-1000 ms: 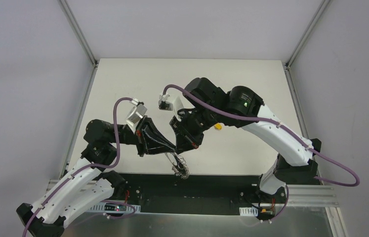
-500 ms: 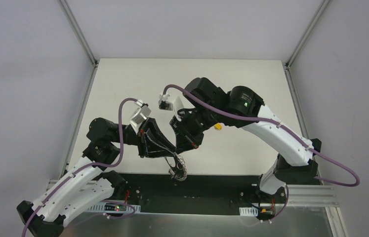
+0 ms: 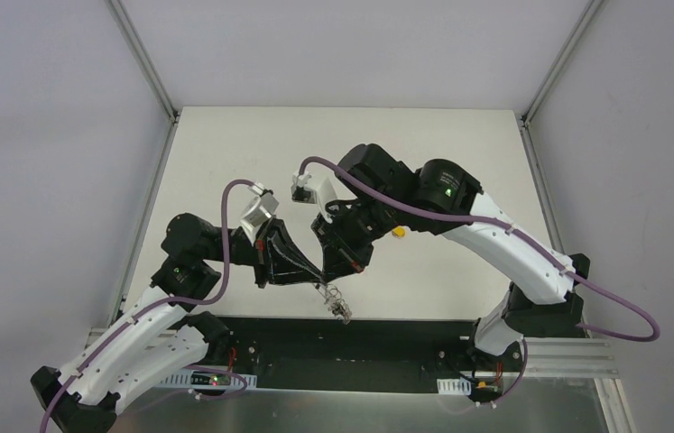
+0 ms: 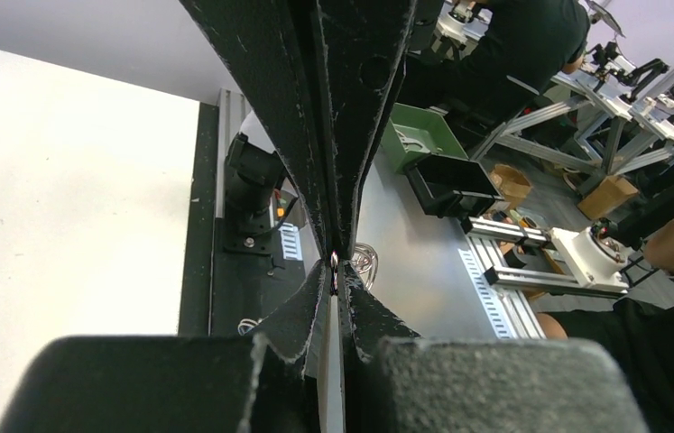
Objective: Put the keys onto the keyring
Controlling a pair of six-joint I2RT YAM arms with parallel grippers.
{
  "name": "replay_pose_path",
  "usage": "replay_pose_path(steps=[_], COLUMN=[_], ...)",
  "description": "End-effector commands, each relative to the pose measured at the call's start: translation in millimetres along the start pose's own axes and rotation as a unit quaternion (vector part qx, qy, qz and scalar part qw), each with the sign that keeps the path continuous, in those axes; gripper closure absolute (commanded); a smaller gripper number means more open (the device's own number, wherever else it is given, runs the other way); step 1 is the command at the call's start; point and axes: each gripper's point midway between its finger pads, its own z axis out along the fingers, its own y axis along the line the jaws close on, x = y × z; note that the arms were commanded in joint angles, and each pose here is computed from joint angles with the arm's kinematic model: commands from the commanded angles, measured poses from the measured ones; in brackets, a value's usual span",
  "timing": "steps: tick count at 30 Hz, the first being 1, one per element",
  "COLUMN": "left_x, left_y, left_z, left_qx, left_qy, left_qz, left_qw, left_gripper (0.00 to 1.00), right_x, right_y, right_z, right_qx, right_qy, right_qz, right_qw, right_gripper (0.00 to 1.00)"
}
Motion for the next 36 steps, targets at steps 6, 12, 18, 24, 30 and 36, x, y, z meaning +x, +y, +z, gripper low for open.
replay_pose_path(steps=[6, 12, 18, 24, 30, 36], left_x=[-25.6, -34.5, -44.4, -47.4, -46.2, -40.6], left_y=[-16.0, -23.1, -29.5, -29.1, -24.6, -12.5], left_z=[-3.4, -11.6, -13.9, -13.4, -12.7, -13.1], left_qx=[-0.01, -0.028, -0.021, -0.02, -0.026, -0.049], left_qy=[-0.048, -0.095, -0.137, -0.146, -0.144, -0.136], left_qz=[0.087, 0.131, 0.145, 0.147, 0.145, 0.135], left_qw=[0.995, 0.986, 0.98, 0.978, 0.979, 0.98], left_gripper=[1.0, 1.0, 1.0, 1.0, 1.0, 1.0], right_x=[-13.8, -23.6, -34.8, -38.1, -34.5, -20.8], right_y=[3.4, 1.2, 10.6, 25.6, 17.4, -7.8], right_z=[-11.9, -26.6, -32.6, -21.8, -17.9, -21.1], right_qx=[0.017, 0.031, 0.001, -0.033, 0.001, 0.059], right_qy=[-0.085, -0.197, -0.295, -0.316, -0.319, -0.324], right_qz=[-0.007, -0.024, -0.072, -0.094, -0.091, -0.065], right_qw=[0.996, 0.98, 0.953, 0.944, 0.943, 0.942], right_gripper=[0.76, 0.51, 0.49, 0.51, 0.52, 0.52])
